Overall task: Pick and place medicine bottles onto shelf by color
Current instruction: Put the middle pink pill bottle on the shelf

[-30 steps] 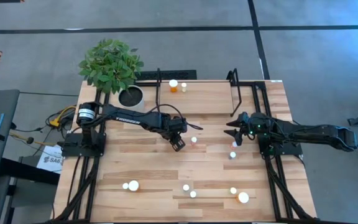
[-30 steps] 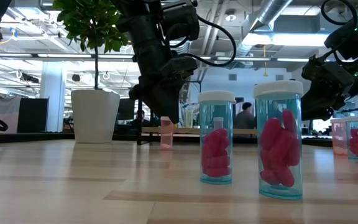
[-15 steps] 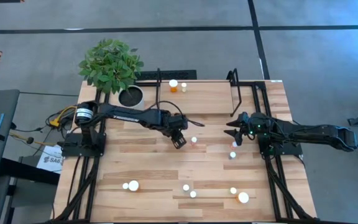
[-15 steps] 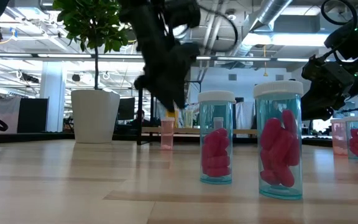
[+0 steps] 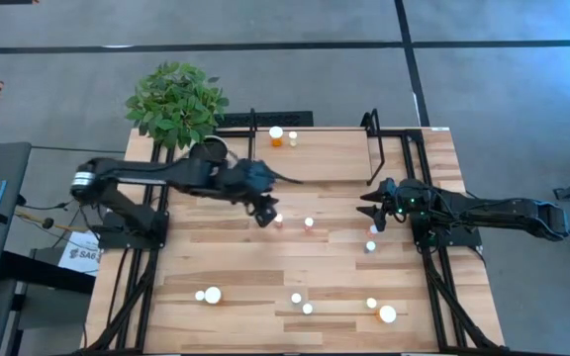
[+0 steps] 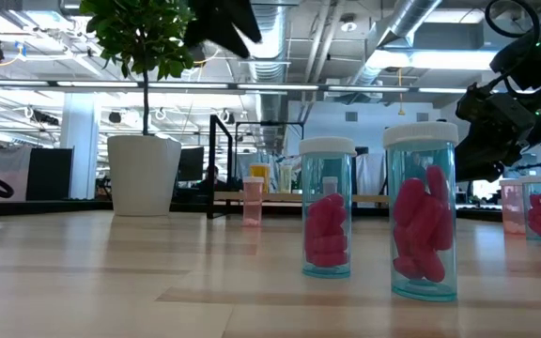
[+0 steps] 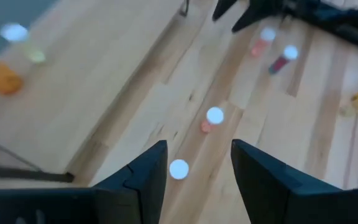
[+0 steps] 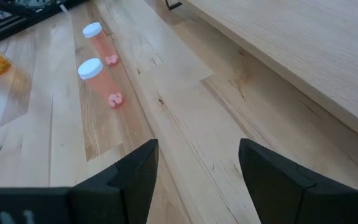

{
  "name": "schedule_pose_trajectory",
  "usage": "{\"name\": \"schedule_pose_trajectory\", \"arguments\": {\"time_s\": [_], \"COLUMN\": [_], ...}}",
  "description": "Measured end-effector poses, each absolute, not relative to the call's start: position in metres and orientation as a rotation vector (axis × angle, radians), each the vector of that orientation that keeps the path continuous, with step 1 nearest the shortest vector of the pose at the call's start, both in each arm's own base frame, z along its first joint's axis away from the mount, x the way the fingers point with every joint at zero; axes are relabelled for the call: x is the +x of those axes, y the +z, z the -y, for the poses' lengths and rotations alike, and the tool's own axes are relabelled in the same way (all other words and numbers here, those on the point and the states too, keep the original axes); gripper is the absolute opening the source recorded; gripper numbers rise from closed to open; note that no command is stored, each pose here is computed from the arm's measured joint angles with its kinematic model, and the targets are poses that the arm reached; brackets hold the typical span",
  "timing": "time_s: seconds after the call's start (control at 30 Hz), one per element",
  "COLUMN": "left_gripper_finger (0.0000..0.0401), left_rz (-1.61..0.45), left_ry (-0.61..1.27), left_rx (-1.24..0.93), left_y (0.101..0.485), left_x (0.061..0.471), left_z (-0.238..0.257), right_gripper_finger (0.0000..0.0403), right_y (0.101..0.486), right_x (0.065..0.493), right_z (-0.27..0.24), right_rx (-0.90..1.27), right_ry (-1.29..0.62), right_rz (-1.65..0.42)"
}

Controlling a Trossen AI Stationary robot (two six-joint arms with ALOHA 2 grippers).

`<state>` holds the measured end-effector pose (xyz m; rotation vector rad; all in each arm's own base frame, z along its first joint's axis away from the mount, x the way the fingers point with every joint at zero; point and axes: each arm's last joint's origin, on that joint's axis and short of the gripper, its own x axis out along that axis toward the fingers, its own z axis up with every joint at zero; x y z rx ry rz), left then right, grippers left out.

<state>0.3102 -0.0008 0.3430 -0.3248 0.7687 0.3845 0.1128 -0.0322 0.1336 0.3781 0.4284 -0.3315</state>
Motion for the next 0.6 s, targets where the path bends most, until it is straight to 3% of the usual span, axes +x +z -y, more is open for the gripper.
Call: {"name": "schedule_pose_trajectory", "arguments": {"time_s": [0.6], "left_gripper_finger": [0.0165], "left_rz": [-0.583], "left_ry": [0.464], "left_rx": [-0.361], "left_y": [0.393], "left_x": [0.219], "left_z": [0.043], "right_gripper_finger": [0.0249], "right_y": [0.134], "right_x": [0.113], "right_z": [0.032], "right_rx": [0.371], "right_ry": [-0.333], "right_rz": [-0.429]}}
